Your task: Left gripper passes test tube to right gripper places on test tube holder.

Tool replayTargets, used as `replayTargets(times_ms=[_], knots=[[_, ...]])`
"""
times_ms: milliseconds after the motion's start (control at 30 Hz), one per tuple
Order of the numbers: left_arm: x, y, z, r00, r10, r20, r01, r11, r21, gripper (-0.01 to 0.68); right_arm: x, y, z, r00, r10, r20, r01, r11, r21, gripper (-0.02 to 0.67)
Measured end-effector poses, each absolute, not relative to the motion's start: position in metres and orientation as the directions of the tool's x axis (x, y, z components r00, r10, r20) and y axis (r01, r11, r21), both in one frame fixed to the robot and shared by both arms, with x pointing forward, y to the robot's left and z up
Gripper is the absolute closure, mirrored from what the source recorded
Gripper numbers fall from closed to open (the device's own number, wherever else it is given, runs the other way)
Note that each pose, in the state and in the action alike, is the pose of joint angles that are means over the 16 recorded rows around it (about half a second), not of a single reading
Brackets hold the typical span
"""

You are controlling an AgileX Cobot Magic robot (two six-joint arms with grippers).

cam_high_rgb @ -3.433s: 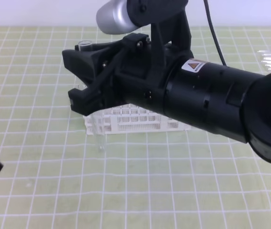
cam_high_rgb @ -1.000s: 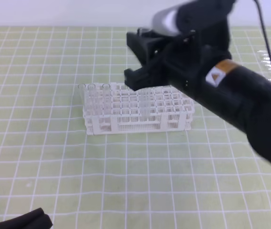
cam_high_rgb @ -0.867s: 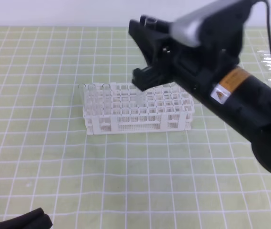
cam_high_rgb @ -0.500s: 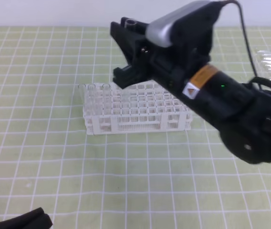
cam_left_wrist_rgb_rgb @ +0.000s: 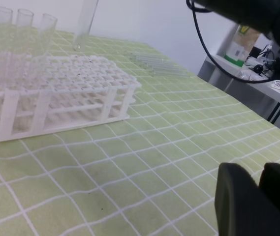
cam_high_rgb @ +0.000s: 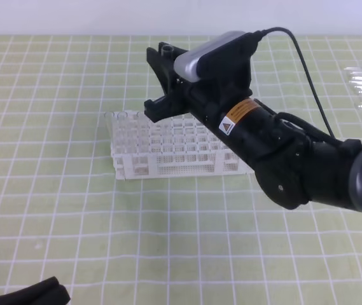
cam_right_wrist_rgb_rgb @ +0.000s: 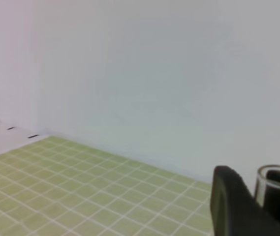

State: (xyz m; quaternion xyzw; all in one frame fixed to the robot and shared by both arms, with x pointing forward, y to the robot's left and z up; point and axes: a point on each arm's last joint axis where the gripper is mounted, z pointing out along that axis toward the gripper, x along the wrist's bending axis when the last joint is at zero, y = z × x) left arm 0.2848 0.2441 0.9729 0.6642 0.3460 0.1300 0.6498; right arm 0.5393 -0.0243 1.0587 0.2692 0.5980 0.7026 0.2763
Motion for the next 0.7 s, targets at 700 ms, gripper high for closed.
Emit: replayTargets(times_ms=[700], knots=[[0.285,0.244,0.973,0.724,0.632,-0.277,0.289,0.086,0.953,0.664,0.563,-0.009,1.021,-0.7,0.712,0.06,-0.037,-0.12,0.992,0.64]])
